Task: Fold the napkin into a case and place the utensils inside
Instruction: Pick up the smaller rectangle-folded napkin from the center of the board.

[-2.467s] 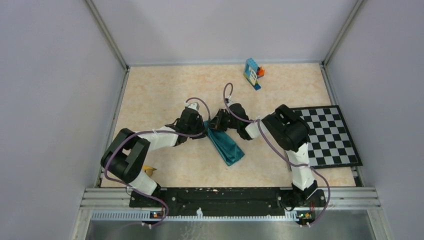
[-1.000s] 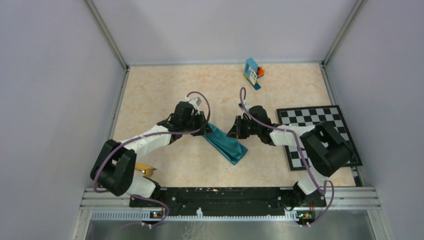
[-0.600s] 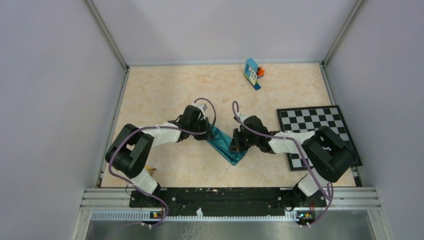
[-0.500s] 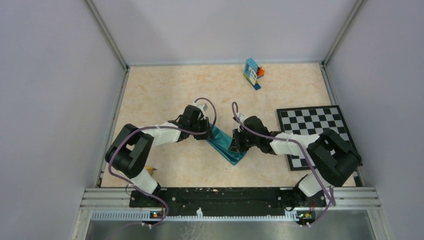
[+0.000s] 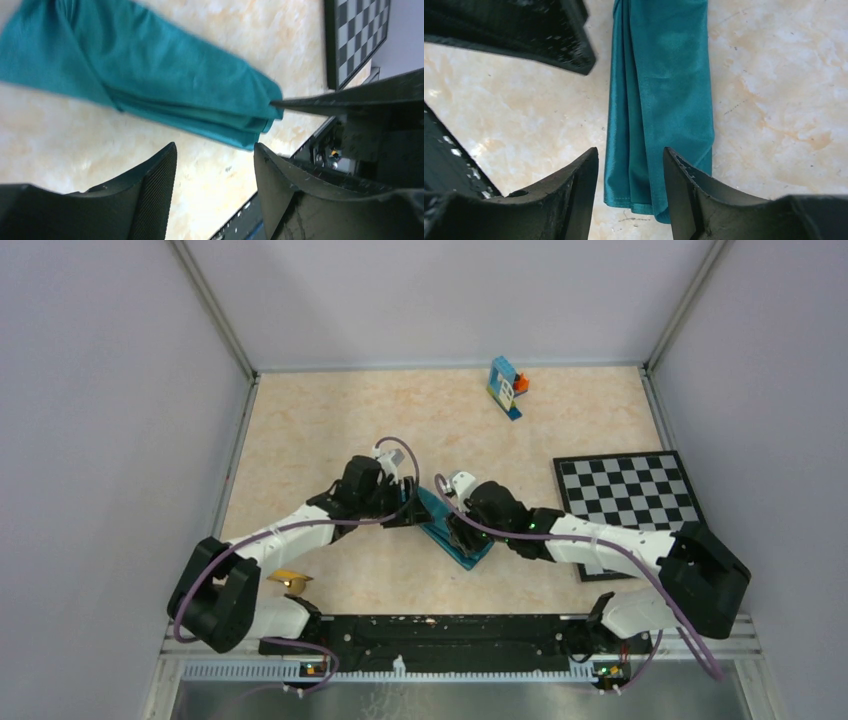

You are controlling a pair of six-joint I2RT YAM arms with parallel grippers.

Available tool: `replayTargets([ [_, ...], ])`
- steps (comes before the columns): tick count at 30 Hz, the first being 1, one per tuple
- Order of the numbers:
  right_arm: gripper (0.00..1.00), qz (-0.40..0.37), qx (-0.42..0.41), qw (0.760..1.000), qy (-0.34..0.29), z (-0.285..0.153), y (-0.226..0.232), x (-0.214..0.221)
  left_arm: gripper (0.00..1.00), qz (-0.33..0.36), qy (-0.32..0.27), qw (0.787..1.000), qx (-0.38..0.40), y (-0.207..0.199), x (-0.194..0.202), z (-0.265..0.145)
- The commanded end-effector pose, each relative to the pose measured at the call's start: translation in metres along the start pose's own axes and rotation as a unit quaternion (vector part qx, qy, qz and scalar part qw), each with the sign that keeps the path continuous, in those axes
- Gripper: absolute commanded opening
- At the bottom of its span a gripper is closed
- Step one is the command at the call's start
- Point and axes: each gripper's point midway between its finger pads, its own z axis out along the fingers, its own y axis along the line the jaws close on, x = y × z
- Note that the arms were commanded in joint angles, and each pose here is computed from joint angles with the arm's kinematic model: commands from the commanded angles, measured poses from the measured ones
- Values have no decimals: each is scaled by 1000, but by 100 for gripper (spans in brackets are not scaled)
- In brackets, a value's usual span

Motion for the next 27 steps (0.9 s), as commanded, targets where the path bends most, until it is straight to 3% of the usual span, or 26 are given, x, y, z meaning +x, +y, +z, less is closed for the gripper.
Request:
replayTargets([
  [1,51,-52,54,997,-5,0,-14,-9,65,-83,26,996,-9,12,32,-5],
  [8,52,-91,60,994,-3,16,-8,5,70,-150,10,989,-12,25,47,0],
  [20,42,-115,97,988,28,37,-11,20,48,-148,26,988,-43,46,47,28],
  [27,39,-114,101,988,12,38,-9,17,46,-141,26,987,-70,59,45,36],
])
